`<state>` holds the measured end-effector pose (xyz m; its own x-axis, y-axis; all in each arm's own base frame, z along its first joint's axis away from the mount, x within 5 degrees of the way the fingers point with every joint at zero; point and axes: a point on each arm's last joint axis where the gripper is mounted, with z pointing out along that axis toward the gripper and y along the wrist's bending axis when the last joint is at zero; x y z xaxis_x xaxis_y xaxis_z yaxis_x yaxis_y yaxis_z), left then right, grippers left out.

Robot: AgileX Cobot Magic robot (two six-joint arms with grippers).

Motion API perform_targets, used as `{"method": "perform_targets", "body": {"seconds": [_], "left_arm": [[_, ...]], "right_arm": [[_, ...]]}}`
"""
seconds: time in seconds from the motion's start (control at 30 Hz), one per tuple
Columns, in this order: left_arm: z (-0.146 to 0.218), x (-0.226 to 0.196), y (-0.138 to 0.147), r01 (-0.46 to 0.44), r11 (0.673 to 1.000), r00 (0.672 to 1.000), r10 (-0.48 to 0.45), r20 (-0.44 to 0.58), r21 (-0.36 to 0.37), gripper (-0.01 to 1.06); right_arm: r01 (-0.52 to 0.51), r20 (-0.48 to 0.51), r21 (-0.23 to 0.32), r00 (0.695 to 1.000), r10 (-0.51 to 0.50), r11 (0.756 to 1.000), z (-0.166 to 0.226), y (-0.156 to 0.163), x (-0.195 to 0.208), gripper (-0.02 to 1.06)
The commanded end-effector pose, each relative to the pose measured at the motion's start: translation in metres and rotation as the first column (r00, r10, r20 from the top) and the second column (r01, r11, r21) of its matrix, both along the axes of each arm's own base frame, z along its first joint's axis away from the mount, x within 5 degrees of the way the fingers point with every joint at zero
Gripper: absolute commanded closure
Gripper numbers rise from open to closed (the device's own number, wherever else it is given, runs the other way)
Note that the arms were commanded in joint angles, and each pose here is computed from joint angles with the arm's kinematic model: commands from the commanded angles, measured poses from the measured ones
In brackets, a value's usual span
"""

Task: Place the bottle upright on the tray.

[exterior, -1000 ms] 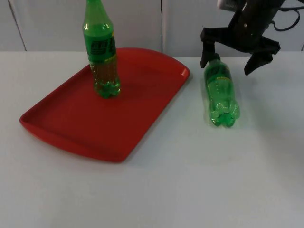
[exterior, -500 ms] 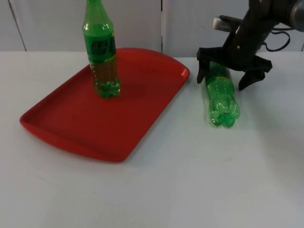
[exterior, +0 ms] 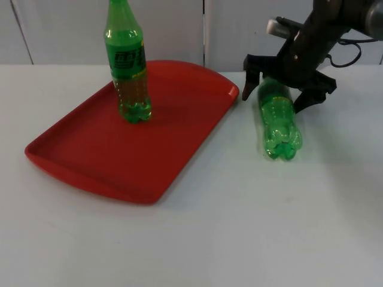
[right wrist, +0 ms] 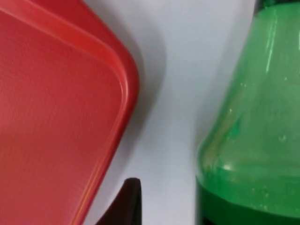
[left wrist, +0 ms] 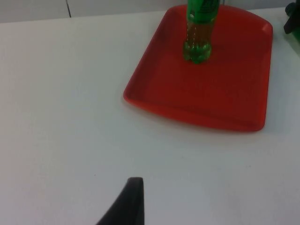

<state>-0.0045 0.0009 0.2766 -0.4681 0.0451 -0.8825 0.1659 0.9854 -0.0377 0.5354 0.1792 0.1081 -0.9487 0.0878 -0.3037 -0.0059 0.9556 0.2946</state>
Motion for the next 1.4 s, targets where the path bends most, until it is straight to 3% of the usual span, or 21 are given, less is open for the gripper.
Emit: {"method": "perform_targets", "body": {"seconds": [0.0, 0.1, 0.2, 0.23, 0.27, 0.33, 0.6, 0.73, 0.77, 0.9, 0.93, 0.97, 1.13, 1.27, 1.37], "left_arm": [[-0.001, 0.0, 0.0, 0.003, 1.0, 1.0, -0.003, -0.003, -0.009, 0.0], [-0.001, 0.0, 0.0, 0.003, 1.0, 1.0, -0.003, -0.003, -0.009, 0.0], [-0.001, 0.0, 0.0, 0.003, 1.0, 1.0, -0.003, -0.003, -0.009, 0.0], [-0.001, 0.0, 0.0, 0.003, 1.0, 1.0, -0.003, -0.003, -0.009, 0.0], [-0.001, 0.0, 0.0, 0.003, 1.0, 1.0, -0.003, -0.003, -0.009, 0.0], [-0.001, 0.0, 0.0, 0.003, 1.0, 1.0, -0.003, -0.003, -0.009, 0.0], [-0.001, 0.0, 0.0, 0.003, 1.0, 1.0, -0.003, -0.003, -0.009, 0.0], [-0.001, 0.0, 0.0, 0.003, 1.0, 1.0, -0.003, -0.003, -0.009, 0.0], [-0.001, 0.0, 0.0, 0.003, 1.0, 1.0, -0.003, -0.003, -0.009, 0.0], [-0.001, 0.0, 0.0, 0.003, 1.0, 1.0, -0.003, -0.003, -0.009, 0.0], [-0.001, 0.0, 0.0, 0.003, 1.0, 1.0, -0.003, -0.003, -0.009, 0.0], [-0.001, 0.0, 0.0, 0.003, 1.0, 1.0, -0.003, -0.003, -0.009, 0.0], [-0.001, 0.0, 0.0, 0.003, 1.0, 1.0, -0.003, -0.003, -0.009, 0.0], [-0.001, 0.0, 0.0, 0.003, 1.0, 1.0, -0.003, -0.003, -0.009, 0.0], [-0.001, 0.0, 0.0, 0.003, 1.0, 1.0, -0.003, -0.003, -0.009, 0.0]], "right_arm": [[0.0, -0.039, 0.0, 0.999, 0.0, 1.0, -0.004, 0.004, -0.004, 0.13], [0.003, -0.045, 0.0, 0.999, -0.003, 1.0, -0.004, 0.004, -0.005, 0.24], [0.025, -0.051, 0.005, 0.998, -0.025, 1.0, -0.004, 0.004, -0.005, 0.58], [0.025, -0.051, 0.005, 0.998, -0.025, 1.0, -0.004, 0.004, -0.005, 0.58], [0.031, -0.052, 0.004, 0.998, -0.03, 1.0, -0.004, 0.004, -0.004, 0.7], [0.03, -0.034, -0.001, 0.999, -0.03, 1.0, -0.003, 0.003, -0.003, 1.05], [-0.003, 0.068, 0.011, 0.998, 0.002, 1.0, 0.026, 0.004, 0.001, 1.05], [-0.088, 0.24, 0.005, 0.967, 0.085, 0.996, 0.085, 0.005, 0.001, 1.05], [-0.088, 0.24, 0.005, 0.967, 0.085, 0.996, 0.085, 0.005, 0.001, 1.05], [-0.163, 0.391, -0.022, 0.907, 0.158, 0.986, 0.142, 0.008, -0.007, 1.05], [-0.173, 0.444, -0.028, 0.88, 0.168, 0.984, 0.165, 0.011, -0.013, 1.05], [-0.173, 0.444, -0.028, 0.88, 0.168, 0.984, 0.165, 0.011, -0.013, 1.05], [-0.233, 0.566, -0.069, 0.791, 0.23, 0.97, 0.234, 0.015, -0.039, 1.05], [-0.267, 0.587, -0.092, 0.764, 0.269, 0.959, 0.261, 0.017, -0.057, 1.05], [-0.271, 0.582, -0.113, 0.762, 0.285, 0.956, 0.272, 0.014, -0.064, 1.05]]}}
